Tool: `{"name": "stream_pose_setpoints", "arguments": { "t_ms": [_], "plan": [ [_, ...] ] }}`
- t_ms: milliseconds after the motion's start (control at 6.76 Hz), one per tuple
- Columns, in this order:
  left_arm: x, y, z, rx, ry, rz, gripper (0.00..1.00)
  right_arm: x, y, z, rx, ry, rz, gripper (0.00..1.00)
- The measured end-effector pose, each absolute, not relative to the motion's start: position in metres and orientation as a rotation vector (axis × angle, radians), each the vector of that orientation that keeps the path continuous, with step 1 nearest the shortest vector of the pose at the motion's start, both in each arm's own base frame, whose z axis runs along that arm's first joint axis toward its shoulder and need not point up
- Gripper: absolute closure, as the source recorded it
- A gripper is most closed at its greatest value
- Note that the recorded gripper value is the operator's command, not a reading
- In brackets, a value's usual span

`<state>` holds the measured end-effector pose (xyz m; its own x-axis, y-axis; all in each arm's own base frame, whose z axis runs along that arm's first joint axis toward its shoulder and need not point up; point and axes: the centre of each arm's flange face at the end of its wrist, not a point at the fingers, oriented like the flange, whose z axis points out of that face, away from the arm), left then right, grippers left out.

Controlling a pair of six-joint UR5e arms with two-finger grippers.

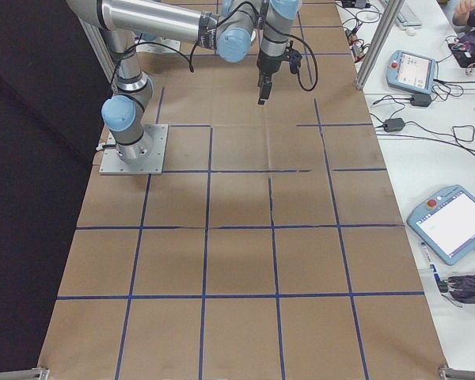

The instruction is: Place egg on plate

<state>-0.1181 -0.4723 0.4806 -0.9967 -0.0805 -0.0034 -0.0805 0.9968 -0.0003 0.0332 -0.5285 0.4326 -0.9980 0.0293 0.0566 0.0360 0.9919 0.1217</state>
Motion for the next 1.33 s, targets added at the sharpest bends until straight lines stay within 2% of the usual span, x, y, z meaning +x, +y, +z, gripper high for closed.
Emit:
{"name": "stream_pose_setpoints", "arguments": {
  "t_ms": [592,888,1331],
  "plan": [
    [-0.081,-0.483,0.467,-0.189,3.126,0.036,0.0,0.033,-0.528,0.433,-0.05,-3.081,-0.19,0.0],
    [-0.011,-0.503,0.447,-0.227,3.109,0.055,0.0,0.033,-0.528,0.433,-0.05,-3.08,-0.19,0.0],
    [0.101,-0.544,0.387,-0.443,3.068,0.174,0.04,0.033,-0.529,0.433,-0.05,-3.081,-0.19,0.0]
  ]
}}
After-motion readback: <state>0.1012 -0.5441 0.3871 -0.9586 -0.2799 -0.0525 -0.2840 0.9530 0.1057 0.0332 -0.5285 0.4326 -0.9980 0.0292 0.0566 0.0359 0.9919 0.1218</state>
